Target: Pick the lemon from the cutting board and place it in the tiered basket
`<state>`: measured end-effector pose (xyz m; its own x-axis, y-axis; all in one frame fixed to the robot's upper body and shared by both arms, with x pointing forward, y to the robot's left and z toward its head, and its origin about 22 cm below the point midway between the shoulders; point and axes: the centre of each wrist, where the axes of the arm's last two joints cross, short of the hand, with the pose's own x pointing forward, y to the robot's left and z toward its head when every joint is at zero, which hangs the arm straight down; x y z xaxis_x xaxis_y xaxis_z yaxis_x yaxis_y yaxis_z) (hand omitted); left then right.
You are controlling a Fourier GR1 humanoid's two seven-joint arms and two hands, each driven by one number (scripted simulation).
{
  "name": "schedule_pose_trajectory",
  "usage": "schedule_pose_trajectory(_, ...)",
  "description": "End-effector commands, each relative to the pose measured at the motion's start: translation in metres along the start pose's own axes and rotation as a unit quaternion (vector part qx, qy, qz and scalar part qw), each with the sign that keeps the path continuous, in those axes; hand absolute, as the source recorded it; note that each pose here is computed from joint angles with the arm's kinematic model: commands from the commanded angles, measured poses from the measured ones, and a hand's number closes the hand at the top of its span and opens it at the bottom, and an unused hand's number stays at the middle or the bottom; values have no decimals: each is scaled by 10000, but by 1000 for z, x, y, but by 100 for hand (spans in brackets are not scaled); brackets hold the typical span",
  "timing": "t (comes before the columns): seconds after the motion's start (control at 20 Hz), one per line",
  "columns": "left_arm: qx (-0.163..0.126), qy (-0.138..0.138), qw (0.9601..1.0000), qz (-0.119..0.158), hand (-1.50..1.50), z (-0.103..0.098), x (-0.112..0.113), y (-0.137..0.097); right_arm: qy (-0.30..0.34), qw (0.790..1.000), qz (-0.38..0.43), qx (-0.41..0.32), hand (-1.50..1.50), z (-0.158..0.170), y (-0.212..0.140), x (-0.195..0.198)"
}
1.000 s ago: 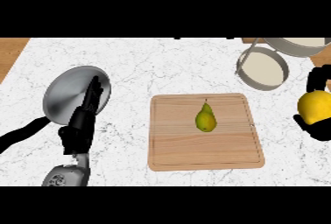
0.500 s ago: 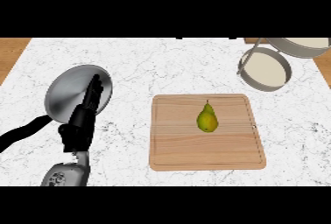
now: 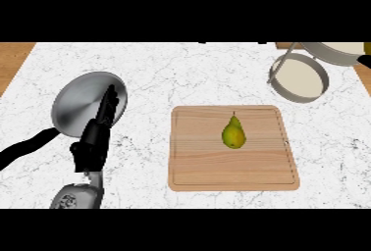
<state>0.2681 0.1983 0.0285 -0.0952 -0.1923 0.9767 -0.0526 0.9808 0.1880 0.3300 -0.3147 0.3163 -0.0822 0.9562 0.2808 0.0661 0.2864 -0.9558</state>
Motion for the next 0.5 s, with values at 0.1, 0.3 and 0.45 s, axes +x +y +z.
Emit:
schedule_pose_trajectory(0.1, -38, -62, 10000, 68, 0, 5, 3, 4, 279, 9988, 331, -238, 150, -35, 2, -15)
schedule_pose_trajectory(0.3, -45, -37, 10000, 59, 0, 1, -7, -21, 194, 9984, 457, -288, 150, -56, 8, -16)
schedule_pose_trajectory(0.45, -53, -14, 10000, 68, 0, 2, -7, 18, 225, 9967, 720, -297, 150, -66, 7, -28)
